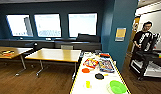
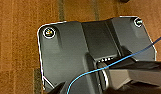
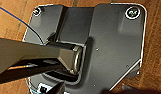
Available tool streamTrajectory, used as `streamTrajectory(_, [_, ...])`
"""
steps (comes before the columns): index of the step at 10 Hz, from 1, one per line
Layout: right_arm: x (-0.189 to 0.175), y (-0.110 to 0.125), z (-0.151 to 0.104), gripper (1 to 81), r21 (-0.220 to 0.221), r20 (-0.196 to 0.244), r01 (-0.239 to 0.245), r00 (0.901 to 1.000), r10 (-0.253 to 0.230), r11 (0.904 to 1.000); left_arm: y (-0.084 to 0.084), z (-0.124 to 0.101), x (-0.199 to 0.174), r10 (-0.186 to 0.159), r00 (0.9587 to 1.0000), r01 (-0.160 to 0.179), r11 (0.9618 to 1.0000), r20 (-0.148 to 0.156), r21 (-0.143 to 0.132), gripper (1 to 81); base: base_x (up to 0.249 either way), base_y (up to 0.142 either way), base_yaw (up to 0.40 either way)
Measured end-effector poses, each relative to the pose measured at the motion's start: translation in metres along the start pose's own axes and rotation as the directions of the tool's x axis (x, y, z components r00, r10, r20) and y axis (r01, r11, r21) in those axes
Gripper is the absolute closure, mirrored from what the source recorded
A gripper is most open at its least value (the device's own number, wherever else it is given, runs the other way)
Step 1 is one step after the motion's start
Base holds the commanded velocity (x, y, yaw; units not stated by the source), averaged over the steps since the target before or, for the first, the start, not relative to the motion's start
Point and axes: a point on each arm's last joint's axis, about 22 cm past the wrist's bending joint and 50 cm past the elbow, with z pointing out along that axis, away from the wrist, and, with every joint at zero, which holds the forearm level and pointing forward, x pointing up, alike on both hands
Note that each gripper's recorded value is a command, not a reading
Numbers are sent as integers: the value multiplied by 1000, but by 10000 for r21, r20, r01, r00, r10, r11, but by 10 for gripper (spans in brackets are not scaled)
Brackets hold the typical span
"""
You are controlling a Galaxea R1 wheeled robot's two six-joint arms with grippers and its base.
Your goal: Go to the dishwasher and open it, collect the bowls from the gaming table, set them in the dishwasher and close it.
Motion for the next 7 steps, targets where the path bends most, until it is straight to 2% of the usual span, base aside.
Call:
streamTrajectory(1, [9, 2, 0, 10, -33, -140, 35, 9999, -36, 10000, -1, 0, 9, 28, 9999, -28, 10000, -142, 10, 10, 89, 0, 0])
streamTrajectory(4, [-1, -1, 0, 10, 5, 10, -1, 10000, 1, 10000, -1, 0, 4, 11, 10000, -11, 10000, -51, 6, 10, 90, 0, 0])
streamTrajectory(7, [2, 0, 0, 10, -5, -33, 6, 10000, -6, 10000, -1, 0, 5, 12, 10000, -12, 10000, -68, 6, 10, 89, 0, 0])
